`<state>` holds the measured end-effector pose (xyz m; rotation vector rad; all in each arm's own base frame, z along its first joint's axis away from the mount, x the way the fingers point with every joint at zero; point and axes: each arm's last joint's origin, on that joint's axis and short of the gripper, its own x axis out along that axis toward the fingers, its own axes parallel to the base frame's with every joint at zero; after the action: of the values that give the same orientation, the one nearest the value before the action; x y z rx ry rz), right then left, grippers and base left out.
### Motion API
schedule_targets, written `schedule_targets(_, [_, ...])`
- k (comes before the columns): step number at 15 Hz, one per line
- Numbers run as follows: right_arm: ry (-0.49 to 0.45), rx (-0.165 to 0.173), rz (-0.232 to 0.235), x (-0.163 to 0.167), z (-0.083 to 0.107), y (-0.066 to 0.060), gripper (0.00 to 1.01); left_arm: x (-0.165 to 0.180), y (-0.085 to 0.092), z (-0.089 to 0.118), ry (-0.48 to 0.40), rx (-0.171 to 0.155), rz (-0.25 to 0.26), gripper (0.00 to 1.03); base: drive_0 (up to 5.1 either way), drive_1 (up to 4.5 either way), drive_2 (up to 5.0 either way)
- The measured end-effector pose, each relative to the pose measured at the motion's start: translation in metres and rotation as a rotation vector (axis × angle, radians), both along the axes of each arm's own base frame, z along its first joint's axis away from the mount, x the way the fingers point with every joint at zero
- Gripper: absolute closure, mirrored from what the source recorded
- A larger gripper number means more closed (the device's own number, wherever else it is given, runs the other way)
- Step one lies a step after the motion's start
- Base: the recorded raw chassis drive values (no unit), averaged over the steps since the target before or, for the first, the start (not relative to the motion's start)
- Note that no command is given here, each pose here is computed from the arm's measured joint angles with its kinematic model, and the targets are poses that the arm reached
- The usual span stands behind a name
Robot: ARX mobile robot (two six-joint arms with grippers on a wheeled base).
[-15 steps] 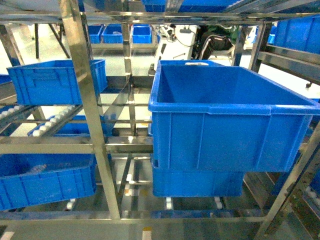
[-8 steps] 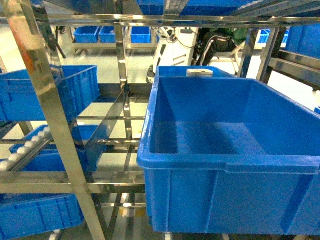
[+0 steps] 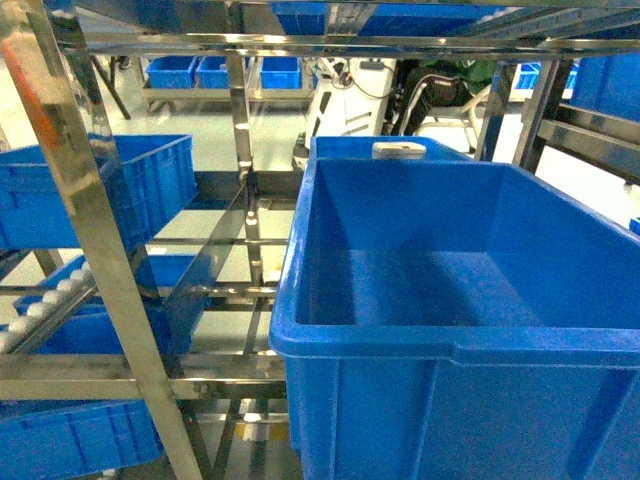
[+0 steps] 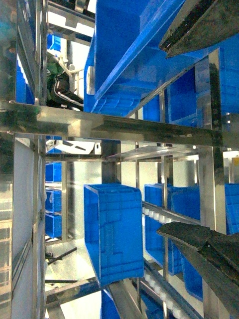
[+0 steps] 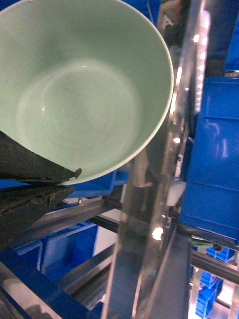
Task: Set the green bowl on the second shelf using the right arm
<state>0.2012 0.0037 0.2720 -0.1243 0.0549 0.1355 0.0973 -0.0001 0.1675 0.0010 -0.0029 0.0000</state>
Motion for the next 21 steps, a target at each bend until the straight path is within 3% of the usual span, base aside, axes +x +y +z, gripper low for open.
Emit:
schedule_targets(3, [0.144,-0.034,0.025,0.011,-0.048,0.006,0.99,0.0,0.0,0.0,0.0,0.0,0.0,0.05,0.0,0.0,0.0])
schedule_targets(5, [0.146,-0.055,0.047,0.024,-0.059,0.012,0.99,0.0,0.0,0.0,0.0,0.0,0.0,0.05,0.0,0.0,0.0])
schedule_targets(8, [0.223,-0.085,0.034,0.05,-0.084,0.012,0.99,0.0,0.0,0.0,0.0,0.0,0.0,0.05,0.0,0.0,0.0])
schedule_targets(9, [0.258,-0.109,0.032,0.065,-0.097,0.011,0.99,0.0,0.0,0.0,0.0,0.0,0.0,0.05,0.0,0.0,0.0])
schedule_targets(12, [0.326,-0.13,0.002,0.098,-0.12,0.007,0.99,0.0,0.0,0.0,0.0,0.0,0.0,0.05,0.0,0.0,0.0])
schedule_targets(14, [0.377,-0.123,0.003,0.107,-0.131,0.006,0.99,0.0,0.0,0.0,0.0,0.0,0.0,0.05,0.0,0.0,0.0])
schedule_targets(21, [0.389,-0.064,0.014,0.126,-0.133,0.01,0.99,0.0,0.0,0.0,0.0,0.0,0.0,0.05,0.0,0.0,0.0])
